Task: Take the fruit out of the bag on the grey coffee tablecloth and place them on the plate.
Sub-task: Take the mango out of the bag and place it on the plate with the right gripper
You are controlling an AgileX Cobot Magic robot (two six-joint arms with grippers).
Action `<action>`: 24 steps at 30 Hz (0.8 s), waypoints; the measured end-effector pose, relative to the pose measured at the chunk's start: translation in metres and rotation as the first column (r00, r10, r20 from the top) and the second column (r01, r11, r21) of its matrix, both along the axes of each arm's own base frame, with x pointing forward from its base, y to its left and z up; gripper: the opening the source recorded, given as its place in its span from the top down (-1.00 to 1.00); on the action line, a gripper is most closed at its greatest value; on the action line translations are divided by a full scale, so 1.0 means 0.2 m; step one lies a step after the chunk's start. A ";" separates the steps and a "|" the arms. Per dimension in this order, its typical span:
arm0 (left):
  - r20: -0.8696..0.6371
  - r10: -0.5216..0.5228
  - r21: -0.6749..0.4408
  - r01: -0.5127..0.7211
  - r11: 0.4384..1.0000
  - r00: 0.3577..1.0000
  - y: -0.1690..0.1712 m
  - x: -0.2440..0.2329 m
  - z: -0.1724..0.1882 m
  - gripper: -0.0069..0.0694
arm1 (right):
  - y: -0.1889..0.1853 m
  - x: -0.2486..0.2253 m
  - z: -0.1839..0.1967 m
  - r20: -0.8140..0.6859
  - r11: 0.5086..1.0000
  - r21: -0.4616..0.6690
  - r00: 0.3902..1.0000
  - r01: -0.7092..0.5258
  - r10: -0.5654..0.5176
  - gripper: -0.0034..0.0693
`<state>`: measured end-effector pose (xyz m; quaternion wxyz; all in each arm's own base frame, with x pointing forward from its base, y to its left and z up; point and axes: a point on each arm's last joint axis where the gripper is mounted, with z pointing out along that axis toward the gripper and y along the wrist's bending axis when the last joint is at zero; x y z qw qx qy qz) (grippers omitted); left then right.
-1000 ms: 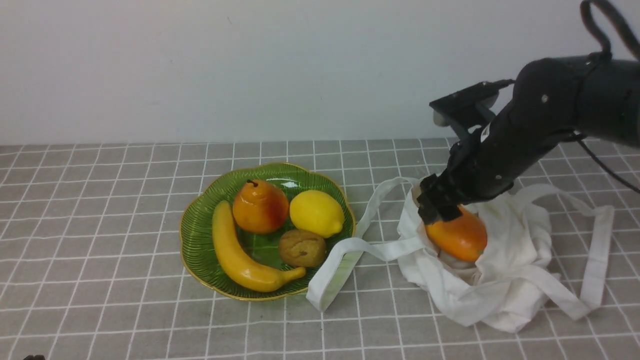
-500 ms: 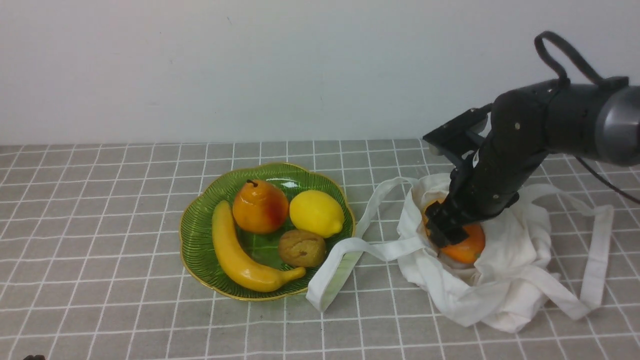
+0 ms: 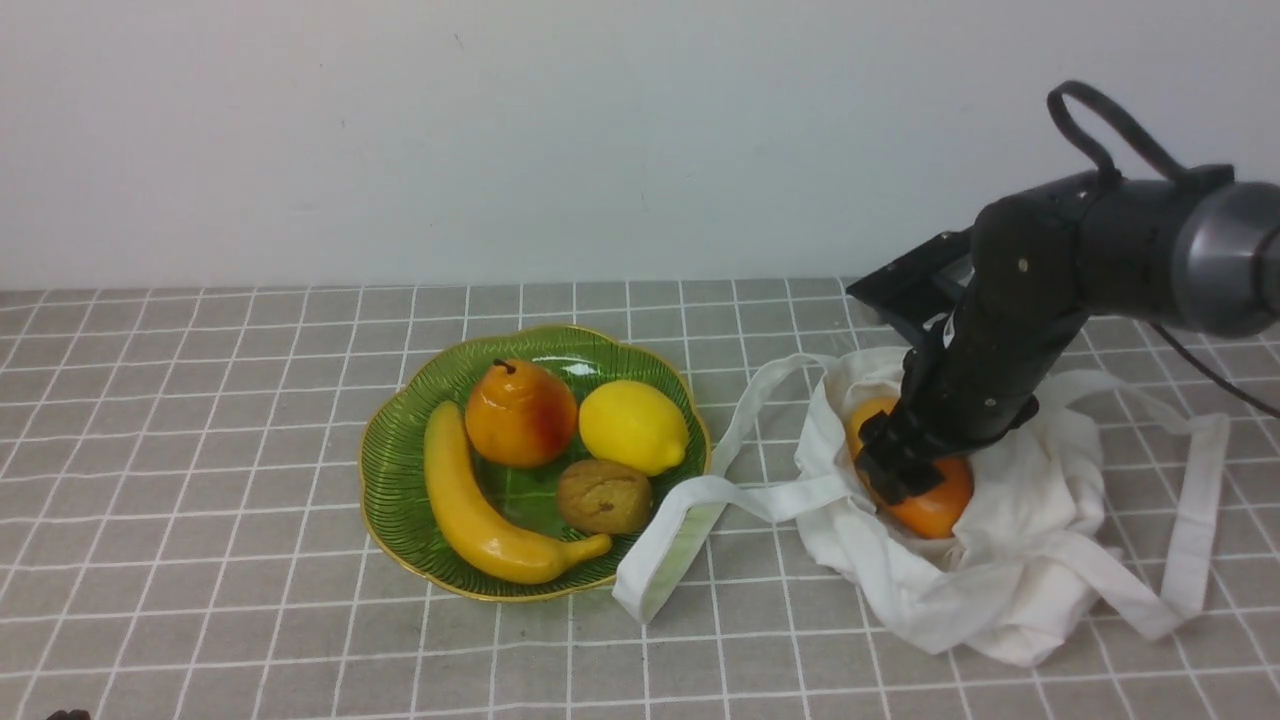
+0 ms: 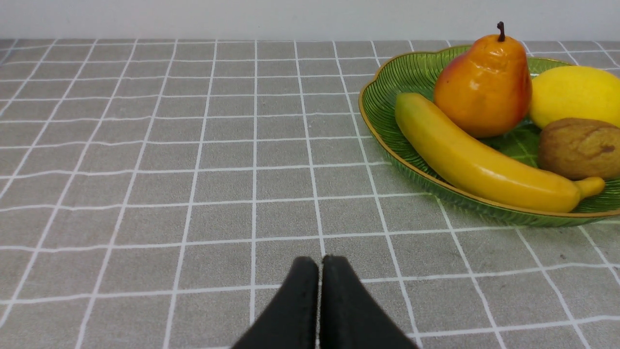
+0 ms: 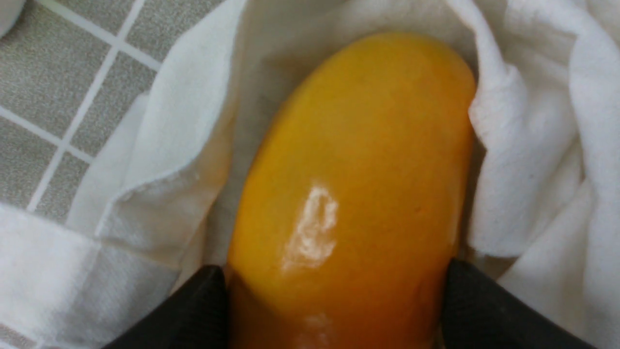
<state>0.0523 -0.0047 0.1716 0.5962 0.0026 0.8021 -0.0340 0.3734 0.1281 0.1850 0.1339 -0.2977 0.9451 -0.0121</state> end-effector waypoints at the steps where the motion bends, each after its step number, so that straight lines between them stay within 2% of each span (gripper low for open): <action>1: 0.000 0.000 0.000 0.000 1.000 1.000 0.00 0.00 0.00 0.84 | 0.00 -0.01 0.02 -0.002 1.000 -0.001 1.000 0.002 -0.002 -0.51; 12: 0.000 0.000 0.000 0.000 1.000 1.000 0.00 0.00 0.00 0.84 | -0.03 -0.13 0.37 0.091 0.996 0.080 0.995 0.038 -0.045 -0.51; 18: 0.000 0.000 0.000 0.000 1.000 1.000 0.00 0.00 0.00 0.84 | 0.01 -0.23 0.55 0.109 0.959 0.277 0.990 0.053 -0.086 -0.50; 20: 0.000 0.000 0.000 0.000 1.000 1.000 0.00 0.00 0.00 0.84 | 0.04 -0.25 0.58 0.110 0.946 0.324 0.992 0.021 -0.060 -0.50; 24: 0.000 0.000 0.000 0.000 1.000 1.000 0.00 0.00 0.00 0.84 | 0.18 -0.30 0.61 0.110 0.886 0.454 0.993 -0.090 0.045 -0.50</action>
